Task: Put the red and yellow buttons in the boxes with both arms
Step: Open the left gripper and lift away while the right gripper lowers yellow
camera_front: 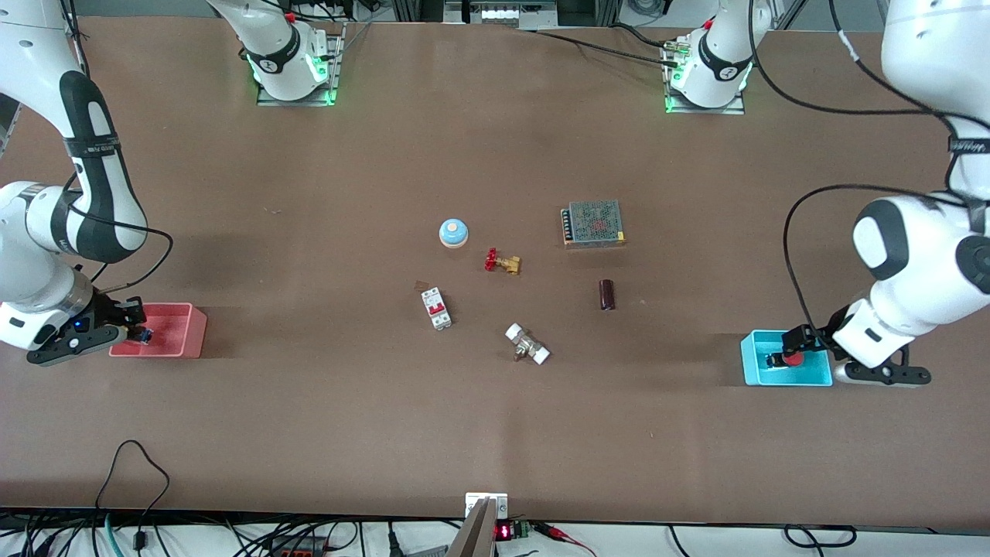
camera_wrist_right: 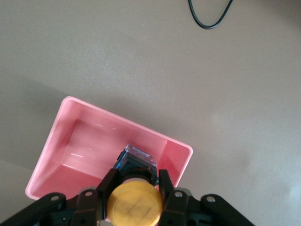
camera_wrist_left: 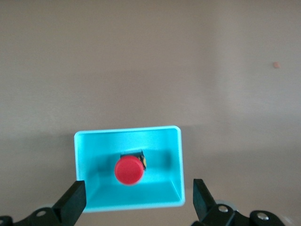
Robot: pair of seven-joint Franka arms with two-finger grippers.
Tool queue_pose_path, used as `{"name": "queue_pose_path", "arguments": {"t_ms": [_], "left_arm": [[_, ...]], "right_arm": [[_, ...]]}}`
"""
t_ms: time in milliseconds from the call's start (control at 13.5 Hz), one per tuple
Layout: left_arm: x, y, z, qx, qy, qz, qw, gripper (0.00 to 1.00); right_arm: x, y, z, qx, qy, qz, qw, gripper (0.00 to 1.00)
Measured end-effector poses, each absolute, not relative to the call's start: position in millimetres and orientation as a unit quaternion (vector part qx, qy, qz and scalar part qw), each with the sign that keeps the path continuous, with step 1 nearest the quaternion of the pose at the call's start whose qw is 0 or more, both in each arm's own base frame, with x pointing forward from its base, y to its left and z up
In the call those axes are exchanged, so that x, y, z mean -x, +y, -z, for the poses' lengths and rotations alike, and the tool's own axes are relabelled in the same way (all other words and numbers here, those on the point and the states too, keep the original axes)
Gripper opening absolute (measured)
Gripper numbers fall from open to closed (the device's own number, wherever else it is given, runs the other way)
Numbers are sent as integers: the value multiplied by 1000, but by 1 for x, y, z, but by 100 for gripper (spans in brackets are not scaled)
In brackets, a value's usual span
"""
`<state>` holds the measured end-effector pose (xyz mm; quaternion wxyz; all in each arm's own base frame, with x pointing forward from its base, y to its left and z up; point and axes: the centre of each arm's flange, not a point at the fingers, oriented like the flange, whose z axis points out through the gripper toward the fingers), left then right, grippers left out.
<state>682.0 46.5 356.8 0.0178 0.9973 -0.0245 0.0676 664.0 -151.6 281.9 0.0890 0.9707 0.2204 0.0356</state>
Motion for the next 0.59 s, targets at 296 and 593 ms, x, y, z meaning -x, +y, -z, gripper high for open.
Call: {"name": "queue_pose_path", "arguments": {"t_ms": [296, 593], "left_arm": [[-656, 32, -434, -999, -1, -45, 27, 100], [-626, 26, -492, -999, 16, -27, 32, 100]], "right_arm": [[-664, -145, -268, -967, 240, -26, 83, 42], [-661, -140, -252, -967, 244, -7, 74, 42]]}}
